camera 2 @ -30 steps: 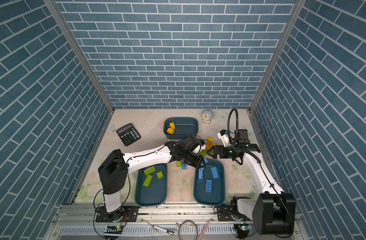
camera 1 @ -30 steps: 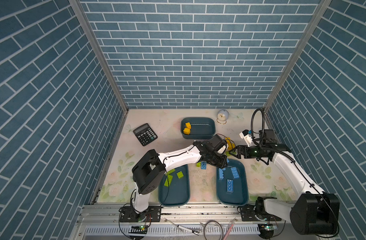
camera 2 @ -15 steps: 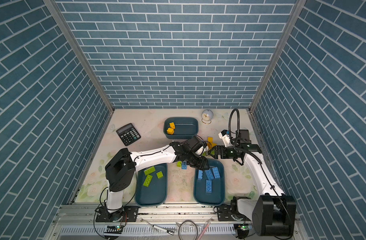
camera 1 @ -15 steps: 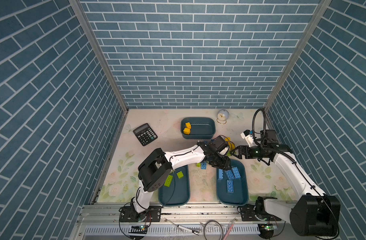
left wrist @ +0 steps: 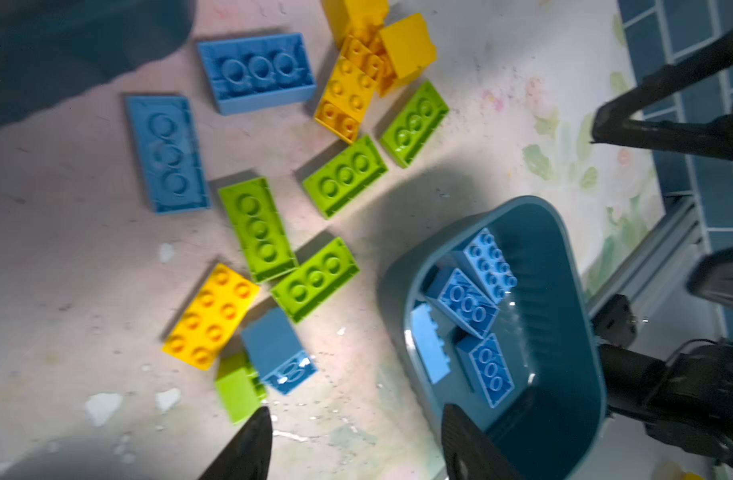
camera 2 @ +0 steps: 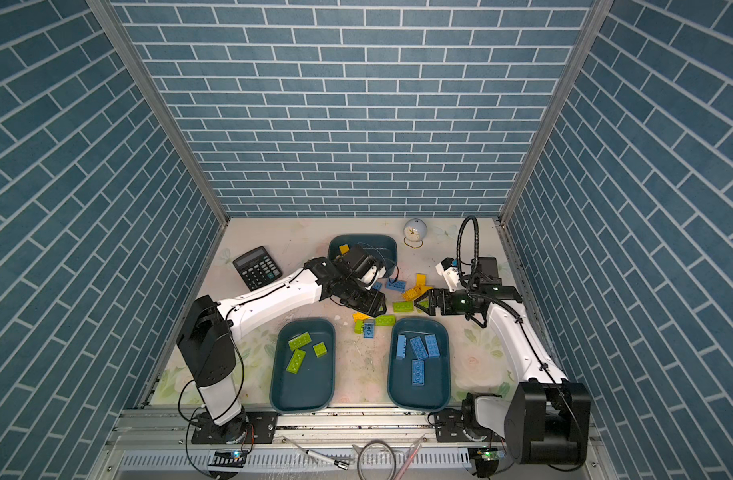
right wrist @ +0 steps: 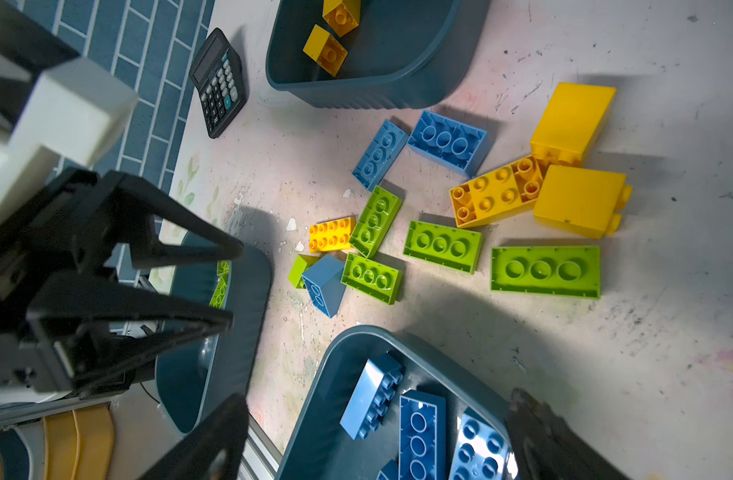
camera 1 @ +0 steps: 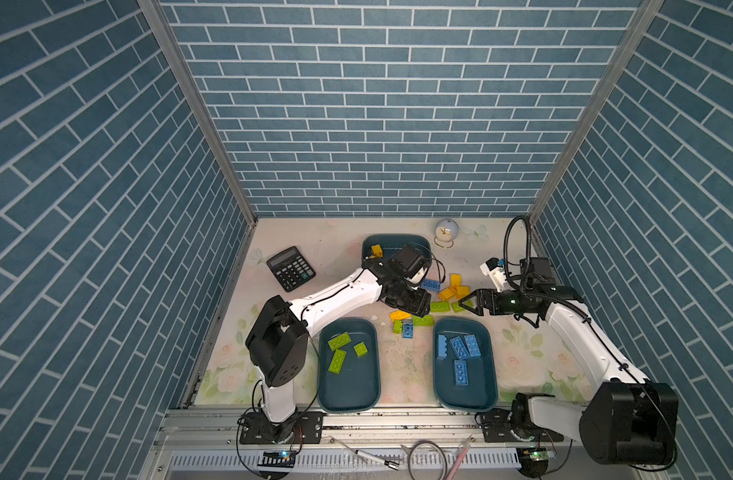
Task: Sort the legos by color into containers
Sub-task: 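Move the left gripper back over the yellow 2x4 brick in the pile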
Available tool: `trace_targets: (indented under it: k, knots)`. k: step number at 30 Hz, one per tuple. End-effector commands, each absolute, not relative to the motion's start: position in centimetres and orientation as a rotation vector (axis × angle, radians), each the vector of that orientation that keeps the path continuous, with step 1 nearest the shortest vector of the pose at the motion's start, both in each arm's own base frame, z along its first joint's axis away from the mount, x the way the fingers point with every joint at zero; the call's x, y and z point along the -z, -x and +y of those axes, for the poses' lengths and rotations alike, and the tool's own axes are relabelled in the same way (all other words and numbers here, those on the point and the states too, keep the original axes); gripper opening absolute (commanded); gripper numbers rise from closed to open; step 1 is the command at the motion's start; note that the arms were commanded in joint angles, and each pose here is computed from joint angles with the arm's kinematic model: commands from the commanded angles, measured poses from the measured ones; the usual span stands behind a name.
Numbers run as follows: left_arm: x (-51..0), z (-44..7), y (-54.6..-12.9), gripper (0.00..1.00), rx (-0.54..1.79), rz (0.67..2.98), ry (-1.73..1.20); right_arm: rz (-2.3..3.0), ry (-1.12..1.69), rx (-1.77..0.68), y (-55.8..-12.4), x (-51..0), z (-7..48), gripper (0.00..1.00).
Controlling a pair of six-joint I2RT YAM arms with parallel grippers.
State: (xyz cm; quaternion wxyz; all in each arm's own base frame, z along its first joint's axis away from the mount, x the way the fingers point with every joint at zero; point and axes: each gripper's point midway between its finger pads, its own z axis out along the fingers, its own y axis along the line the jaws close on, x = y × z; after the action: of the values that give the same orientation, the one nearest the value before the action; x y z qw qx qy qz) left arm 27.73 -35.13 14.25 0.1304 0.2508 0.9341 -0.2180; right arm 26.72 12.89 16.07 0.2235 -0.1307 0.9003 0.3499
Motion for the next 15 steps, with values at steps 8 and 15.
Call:
trace_targets:
  k: [8, 15]
  knots:
    - [-8.5, -31.8, -31.5, 0.67, 0.360, 2.697, -1.039, 2.415, 0.427, -1.030, -26.8, -17.3, 13.7, 0.97]
    - [-5.2, -32.4, -32.4, 0.67, 0.325, 2.706, -1.108, 2.403, 0.446, -1.052, -26.2, -17.2, 14.2, 0.97]
